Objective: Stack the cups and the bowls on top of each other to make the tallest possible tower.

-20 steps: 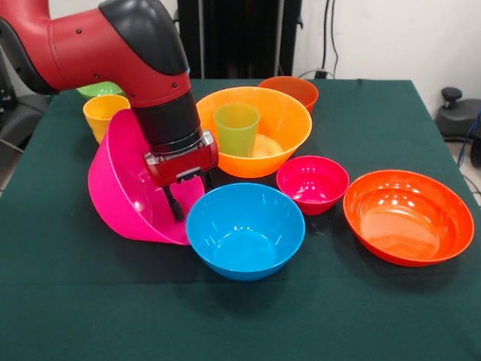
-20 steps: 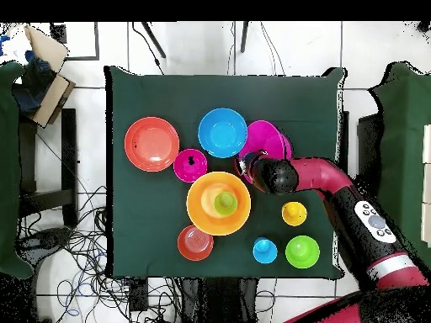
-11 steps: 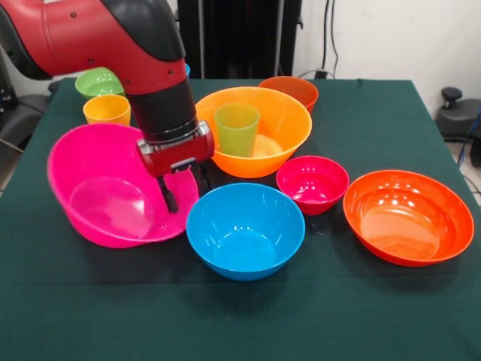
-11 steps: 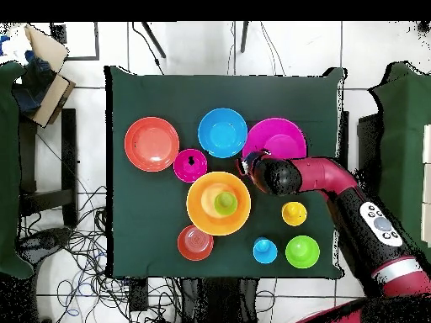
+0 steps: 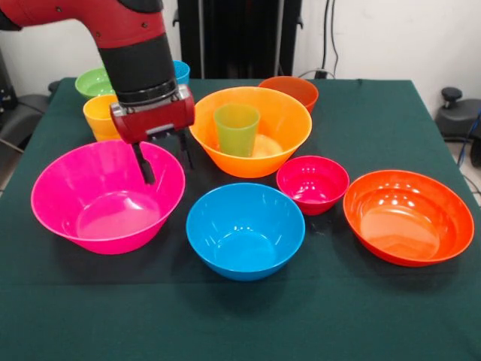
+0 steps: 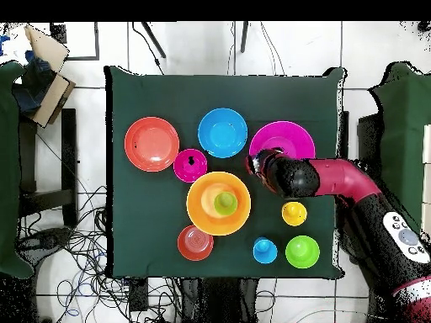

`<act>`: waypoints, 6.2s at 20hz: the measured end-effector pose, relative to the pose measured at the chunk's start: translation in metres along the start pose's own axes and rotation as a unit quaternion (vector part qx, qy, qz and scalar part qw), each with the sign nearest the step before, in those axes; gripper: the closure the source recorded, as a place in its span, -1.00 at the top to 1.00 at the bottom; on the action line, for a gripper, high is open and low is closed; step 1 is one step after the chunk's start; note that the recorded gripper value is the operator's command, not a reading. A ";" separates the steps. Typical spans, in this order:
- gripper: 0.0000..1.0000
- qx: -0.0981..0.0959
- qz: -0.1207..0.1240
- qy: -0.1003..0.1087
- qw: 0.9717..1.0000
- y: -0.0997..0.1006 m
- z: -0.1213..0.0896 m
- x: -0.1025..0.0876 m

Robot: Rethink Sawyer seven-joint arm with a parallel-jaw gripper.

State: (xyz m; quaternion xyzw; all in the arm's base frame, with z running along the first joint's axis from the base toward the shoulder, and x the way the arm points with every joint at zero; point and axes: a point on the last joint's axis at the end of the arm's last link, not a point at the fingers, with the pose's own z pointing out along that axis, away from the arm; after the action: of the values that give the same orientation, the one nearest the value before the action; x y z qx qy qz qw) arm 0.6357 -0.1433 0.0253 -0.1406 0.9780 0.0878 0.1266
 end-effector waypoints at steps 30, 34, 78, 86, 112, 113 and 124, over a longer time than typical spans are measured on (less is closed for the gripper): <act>1.00 -0.045 0.004 0.015 0.999 0.040 0.054 0.001; 1.00 -0.050 0.007 0.017 0.999 0.042 0.059 0.004; 1.00 -0.021 0.022 0.024 0.999 -0.008 0.015 0.004; 1.00 -0.021 0.019 0.024 0.999 -0.006 0.016 0.002; -1.00 -0.047 0.017 0.023 0.998 0.021 0.070 0.001; -1.00 -0.047 0.016 0.023 0.999 0.021 0.070 0.001; -1.00 -0.044 0.012 0.023 0.999 0.022 0.069 -0.003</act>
State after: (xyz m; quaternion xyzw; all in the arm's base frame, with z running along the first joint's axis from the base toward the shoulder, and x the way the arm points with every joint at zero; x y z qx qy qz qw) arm 0.6470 -0.1071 -0.0370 -0.1361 0.9775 0.1289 0.0970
